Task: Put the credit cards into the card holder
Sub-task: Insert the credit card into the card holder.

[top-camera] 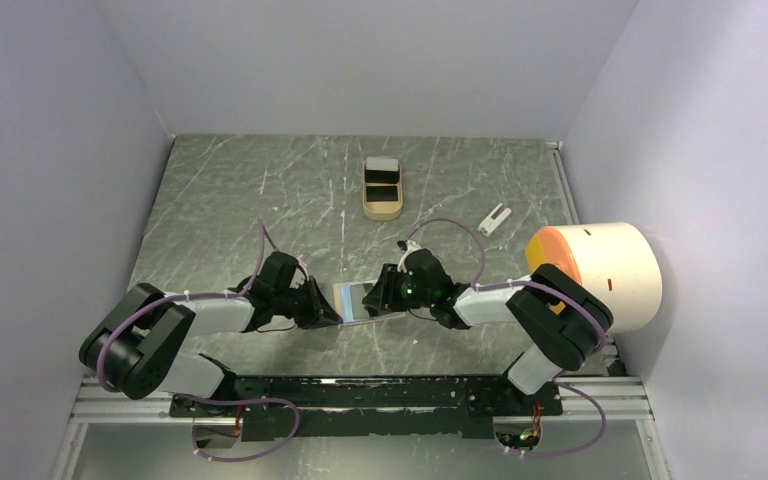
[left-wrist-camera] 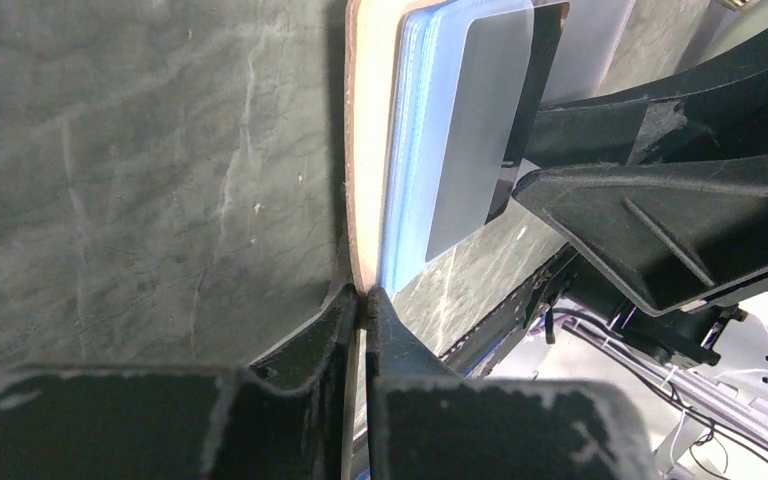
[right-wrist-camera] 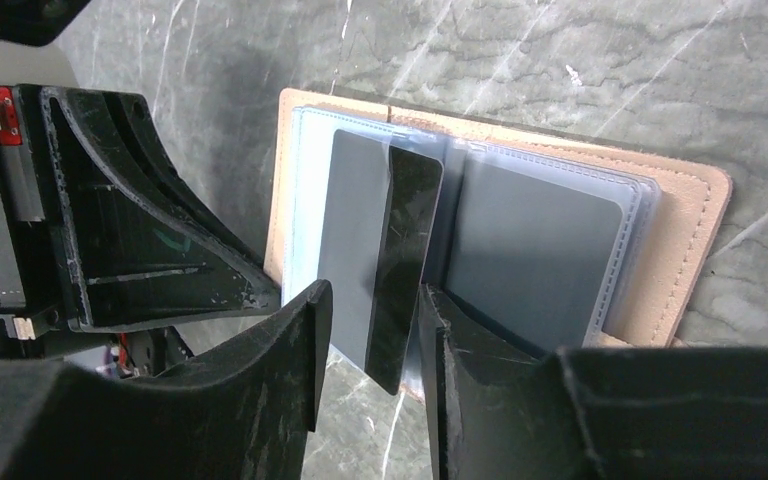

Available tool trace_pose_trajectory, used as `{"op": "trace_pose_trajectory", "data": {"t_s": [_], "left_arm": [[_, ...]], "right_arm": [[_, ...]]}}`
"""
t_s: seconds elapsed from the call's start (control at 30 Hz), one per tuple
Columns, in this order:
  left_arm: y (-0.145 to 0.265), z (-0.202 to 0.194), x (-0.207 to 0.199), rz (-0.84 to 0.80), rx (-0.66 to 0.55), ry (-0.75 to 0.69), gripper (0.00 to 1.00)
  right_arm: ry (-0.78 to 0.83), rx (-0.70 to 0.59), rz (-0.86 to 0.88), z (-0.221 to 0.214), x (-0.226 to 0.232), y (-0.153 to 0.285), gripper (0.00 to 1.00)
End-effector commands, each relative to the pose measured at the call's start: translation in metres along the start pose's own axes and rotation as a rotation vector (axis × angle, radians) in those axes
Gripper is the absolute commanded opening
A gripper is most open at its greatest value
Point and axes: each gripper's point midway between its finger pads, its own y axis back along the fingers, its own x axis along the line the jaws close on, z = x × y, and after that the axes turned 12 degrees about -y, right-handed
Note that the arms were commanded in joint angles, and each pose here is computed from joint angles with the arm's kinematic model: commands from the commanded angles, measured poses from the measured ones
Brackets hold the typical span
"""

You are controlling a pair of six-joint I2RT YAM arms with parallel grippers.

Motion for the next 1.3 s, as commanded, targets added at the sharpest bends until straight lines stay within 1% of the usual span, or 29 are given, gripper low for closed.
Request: {"op": "trace_pose_trajectory", "data": {"t_s": [0.0, 0.17, 0.3, 0.5, 0.63, 0.87, 1.03, 1.17, 1.23, 1.27], "left_arm": [[-0.001, 0.003, -0.013, -0.046, -0.004, -0.022, 0.09], [-0.001, 0.004, -0.015, -0.055, -0.003, -0.026, 0.09], [-0.003, 0.001, -0.02, -0.088, 0.013, -0.034, 0.09], [-0.007, -0.003, -0.026, -0.128, 0.051, -0.045, 0.09], [-0.004, -0.001, -0.031, -0.136, 0.04, -0.055, 0.09], [0.004, 0.009, -0.046, -0.194, -0.018, -0.092, 0.31], [0.004, 0.017, -0.051, -0.205, -0.058, -0.111, 0.36], [0.003, 0.023, -0.049, -0.18, -0.08, -0.121, 0.35], [0.003, 0.025, -0.049, -0.172, -0.088, -0.13, 0.29], [0.002, 0.027, -0.048, -0.17, -0.092, -0.133, 0.24]], "right_arm": [[0.045, 0.006, -0.09, -0.002, -0.016, 0.006, 0.42], [0.031, 0.04, -0.03, -0.009, -0.004, 0.0, 0.43], [0.067, 0.068, 0.011, -0.016, 0.008, -0.009, 0.42], [0.115, 0.091, 0.007, -0.02, 0.009, -0.011, 0.42], [0.144, 0.1, -0.018, -0.022, 0.004, -0.008, 0.41], [0.146, 0.109, 0.013, -0.025, 0.007, -0.006, 0.4], [0.13, 0.1, 0.036, -0.025, 0.009, -0.003, 0.39], [0.118, 0.096, 0.048, -0.027, 0.009, 0.0, 0.38], [0.117, 0.092, 0.054, -0.027, 0.01, 0.003, 0.37], [0.116, 0.091, 0.054, -0.026, 0.01, 0.003, 0.37]]}}
